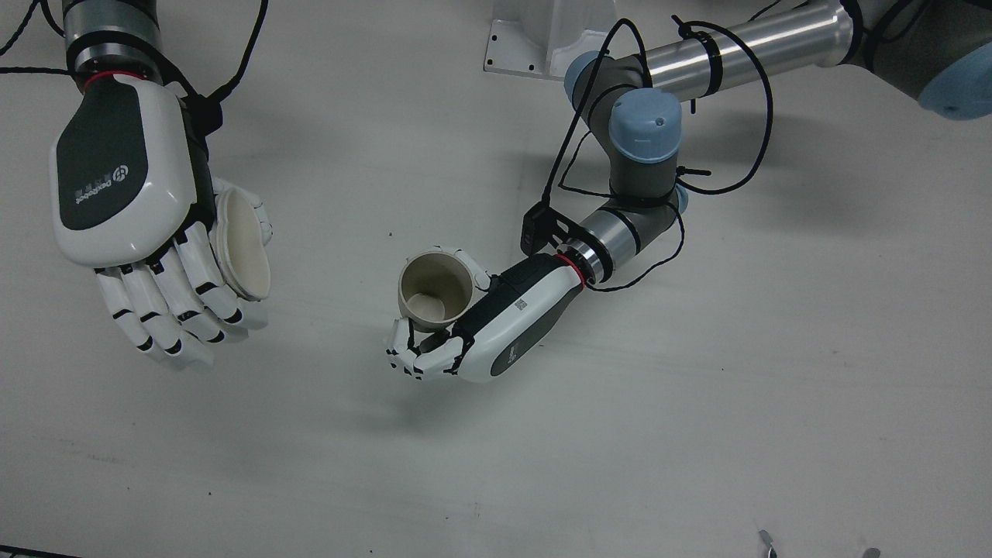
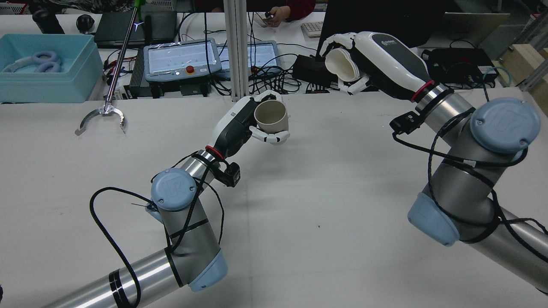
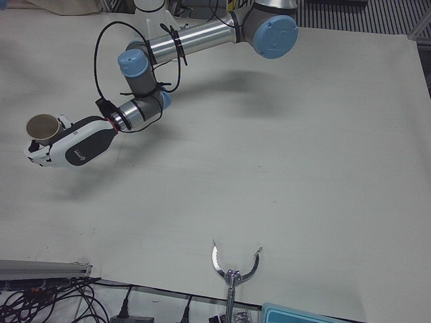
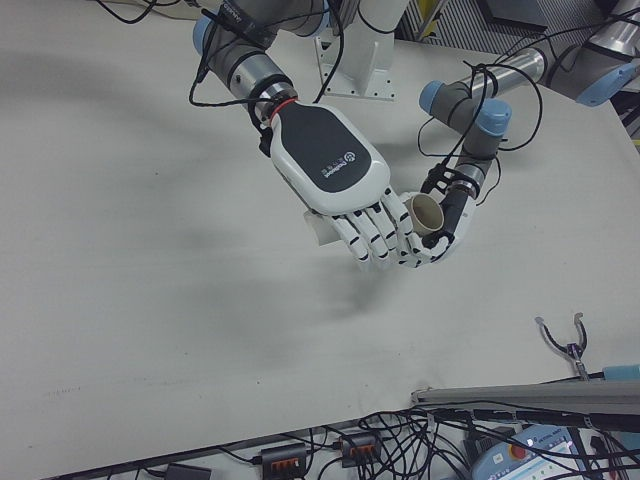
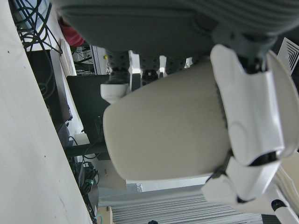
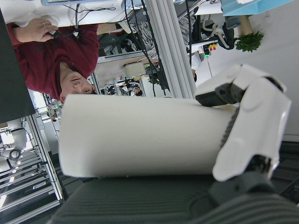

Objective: Pour water
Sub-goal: 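Open the right hand and withdraw it from the white paper cup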

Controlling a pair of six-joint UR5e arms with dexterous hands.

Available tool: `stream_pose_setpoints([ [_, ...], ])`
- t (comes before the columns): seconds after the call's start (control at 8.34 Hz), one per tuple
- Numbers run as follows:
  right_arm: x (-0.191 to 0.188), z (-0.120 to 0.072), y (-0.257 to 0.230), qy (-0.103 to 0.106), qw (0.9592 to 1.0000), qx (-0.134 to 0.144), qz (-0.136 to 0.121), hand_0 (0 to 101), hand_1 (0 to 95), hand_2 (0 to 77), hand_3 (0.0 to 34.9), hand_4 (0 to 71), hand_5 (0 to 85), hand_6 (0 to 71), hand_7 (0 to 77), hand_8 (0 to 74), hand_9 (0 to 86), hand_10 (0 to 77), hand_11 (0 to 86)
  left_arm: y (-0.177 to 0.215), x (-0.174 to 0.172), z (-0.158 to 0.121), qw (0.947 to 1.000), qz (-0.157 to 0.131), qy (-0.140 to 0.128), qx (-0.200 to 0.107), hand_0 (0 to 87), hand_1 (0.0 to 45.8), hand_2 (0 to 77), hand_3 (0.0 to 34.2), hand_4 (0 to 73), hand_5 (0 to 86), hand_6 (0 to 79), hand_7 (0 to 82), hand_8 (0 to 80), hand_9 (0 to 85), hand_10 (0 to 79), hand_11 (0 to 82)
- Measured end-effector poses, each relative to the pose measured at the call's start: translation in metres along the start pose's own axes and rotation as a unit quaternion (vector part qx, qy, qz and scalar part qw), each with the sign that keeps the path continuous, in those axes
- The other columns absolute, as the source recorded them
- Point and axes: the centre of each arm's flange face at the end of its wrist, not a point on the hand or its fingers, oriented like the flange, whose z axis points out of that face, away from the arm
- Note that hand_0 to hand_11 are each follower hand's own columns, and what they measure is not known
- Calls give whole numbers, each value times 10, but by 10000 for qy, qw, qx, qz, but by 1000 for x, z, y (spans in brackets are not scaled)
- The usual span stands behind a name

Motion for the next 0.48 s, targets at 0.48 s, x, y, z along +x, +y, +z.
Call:
stream_pose_setpoints([
  [0.48, 11, -16, -53, -391, 9817, 1054, 1536, 458, 185, 524, 0, 169, 349, 322, 365, 202, 289, 175, 278, 11, 7, -4, 9998, 15, -190, -12, 561, 131, 376, 1, 191, 671, 360, 540, 322, 398, 344, 774],
])
